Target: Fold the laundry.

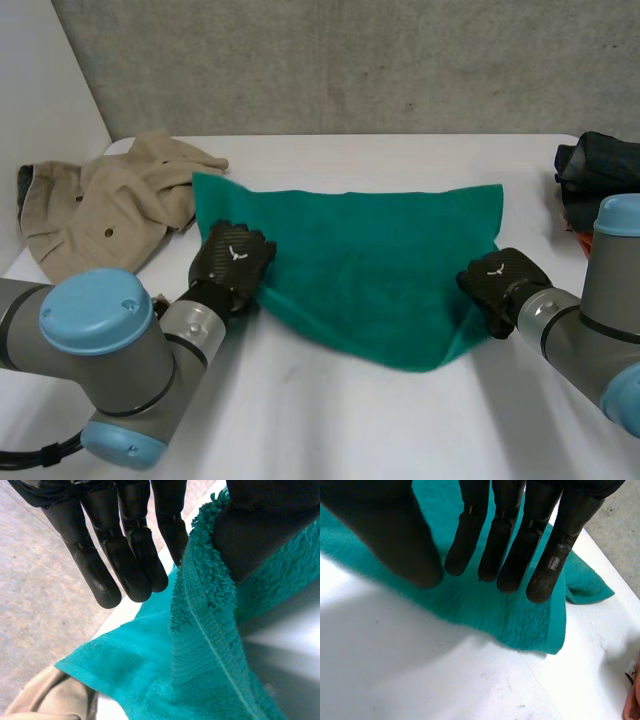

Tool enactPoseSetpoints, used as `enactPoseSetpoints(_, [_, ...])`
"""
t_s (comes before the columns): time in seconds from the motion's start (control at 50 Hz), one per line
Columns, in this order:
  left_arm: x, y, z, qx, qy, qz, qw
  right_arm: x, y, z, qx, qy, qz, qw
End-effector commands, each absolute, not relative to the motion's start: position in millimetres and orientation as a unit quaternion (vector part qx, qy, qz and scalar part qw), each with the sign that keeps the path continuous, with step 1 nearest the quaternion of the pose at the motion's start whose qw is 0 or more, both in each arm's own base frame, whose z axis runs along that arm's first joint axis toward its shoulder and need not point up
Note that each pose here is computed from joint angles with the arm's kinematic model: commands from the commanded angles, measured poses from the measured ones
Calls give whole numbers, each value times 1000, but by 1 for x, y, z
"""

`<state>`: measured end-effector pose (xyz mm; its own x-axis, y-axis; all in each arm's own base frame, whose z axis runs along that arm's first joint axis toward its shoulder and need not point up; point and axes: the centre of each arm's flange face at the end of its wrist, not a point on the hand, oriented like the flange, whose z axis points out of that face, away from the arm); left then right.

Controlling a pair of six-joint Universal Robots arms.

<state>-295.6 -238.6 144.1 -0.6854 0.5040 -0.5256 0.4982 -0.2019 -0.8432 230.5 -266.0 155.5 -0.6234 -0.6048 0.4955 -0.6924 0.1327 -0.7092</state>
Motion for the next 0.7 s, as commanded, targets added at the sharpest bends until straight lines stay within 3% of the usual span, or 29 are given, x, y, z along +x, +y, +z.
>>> enactPoseSetpoints(0.02, [-288,-238,157,-395,-643,656,-3,225,-281,175,394,-738,545,49])
enactPoseSetpoints(0.14, [-289,-245,176,-382,-628,678,-4,200,-301,186,330,-761,556,46])
enactPoseSetpoints(0.26, [-294,-258,196,-373,-613,696,-5,192,-307,192,356,-761,542,24])
enactPoseSetpoints(0.5, [-291,-271,192,-377,-637,673,-9,179,-313,174,508,-711,478,86])
enactPoseSetpoints(0.7, [-294,-298,188,-367,-641,674,-19,174,-298,162,347,-825,446,-25])
